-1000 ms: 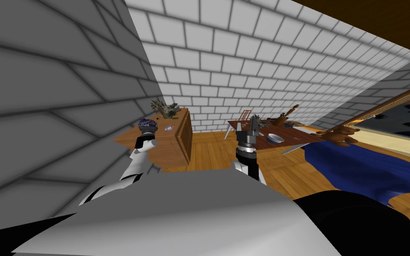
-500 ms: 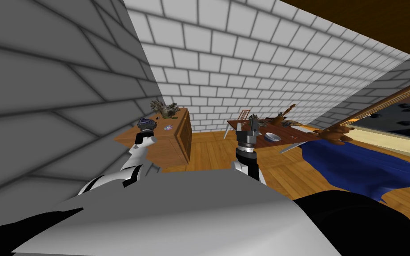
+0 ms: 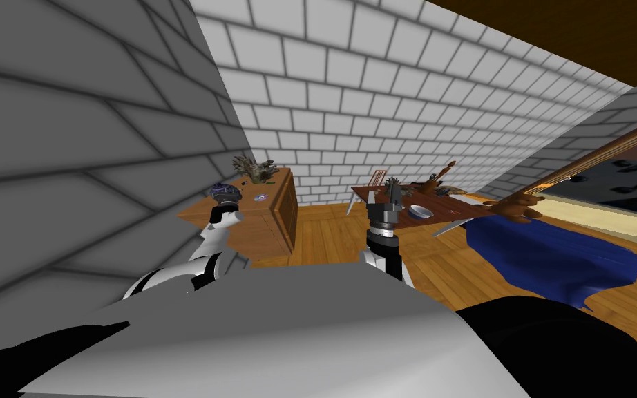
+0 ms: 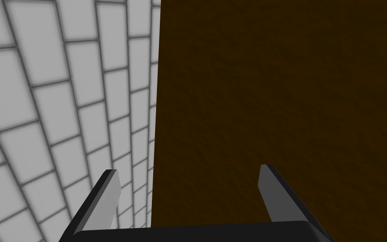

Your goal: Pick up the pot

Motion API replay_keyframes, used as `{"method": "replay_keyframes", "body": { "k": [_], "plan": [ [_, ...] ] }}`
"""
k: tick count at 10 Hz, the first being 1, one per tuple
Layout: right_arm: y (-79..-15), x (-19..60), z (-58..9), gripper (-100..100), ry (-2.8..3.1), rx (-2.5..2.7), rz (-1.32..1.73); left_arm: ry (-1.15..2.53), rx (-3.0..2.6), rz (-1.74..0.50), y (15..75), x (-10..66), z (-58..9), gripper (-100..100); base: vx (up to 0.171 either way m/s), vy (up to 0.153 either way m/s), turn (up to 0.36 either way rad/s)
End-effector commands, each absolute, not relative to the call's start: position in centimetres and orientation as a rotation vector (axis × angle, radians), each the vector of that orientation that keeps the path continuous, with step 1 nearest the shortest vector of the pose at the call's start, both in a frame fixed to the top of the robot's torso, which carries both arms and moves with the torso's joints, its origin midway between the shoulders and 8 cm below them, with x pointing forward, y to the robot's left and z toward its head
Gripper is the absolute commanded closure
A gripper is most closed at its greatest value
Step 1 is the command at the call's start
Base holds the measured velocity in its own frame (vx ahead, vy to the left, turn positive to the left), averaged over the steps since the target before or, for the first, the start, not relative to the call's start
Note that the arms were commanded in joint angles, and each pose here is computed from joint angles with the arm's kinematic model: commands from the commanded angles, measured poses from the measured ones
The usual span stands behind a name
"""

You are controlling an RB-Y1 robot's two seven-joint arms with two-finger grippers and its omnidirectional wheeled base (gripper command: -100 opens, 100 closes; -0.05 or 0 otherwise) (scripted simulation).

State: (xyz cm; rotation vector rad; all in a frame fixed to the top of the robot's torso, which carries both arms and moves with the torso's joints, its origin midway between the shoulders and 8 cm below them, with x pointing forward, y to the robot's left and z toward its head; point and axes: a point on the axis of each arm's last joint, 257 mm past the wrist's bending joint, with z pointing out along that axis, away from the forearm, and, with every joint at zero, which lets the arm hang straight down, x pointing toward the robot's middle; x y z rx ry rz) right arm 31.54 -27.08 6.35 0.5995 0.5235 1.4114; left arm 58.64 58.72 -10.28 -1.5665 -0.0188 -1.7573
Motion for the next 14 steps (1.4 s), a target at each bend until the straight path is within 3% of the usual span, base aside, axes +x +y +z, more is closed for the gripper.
{"method": "replay_keyframes", "body": {
  "k": [1,3,4,5,13,14],
  "plan": [
    [-27.1,31.5,6.4,0,0.523,0.599,1.411,-0.019,-1.566,-1.757,58.7,58.6,-10.3,100,-0.001,0.001,0.014],
    [-27.1,31.5,6.4,0,0.523,0.599,1.411,-0.019,-1.57,-1.755,58.8,58.6,-10.5,100,0.0,0.0,0.0],
    [-27.1,31.5,6.4,0,0.523,0.599,1.411,-0.02,-1.57,-1.755,58.8,58.6,-10.5,0,0.0,0.0,0.0],
    [-27.1,31.5,6.4,0,0.523,0.599,1.411,-0.007,-1.629,-1.735,57.0,58.1,-13.6,100,0.092,0.058,0.062],
    [-27.1,31.5,6.4,0,0.524,0.599,1.411,0.056,-1.605,-1.769,52.5,54.7,-14.3,100,0.067,0.04,0.022],
    [-27.1,31.5,6.4,0,0.523,0.599,1.411,0.06,-1.666,-1.75,50.9,53.9,-17.1,100,0.071,0.058,0.074]
  ]
}}
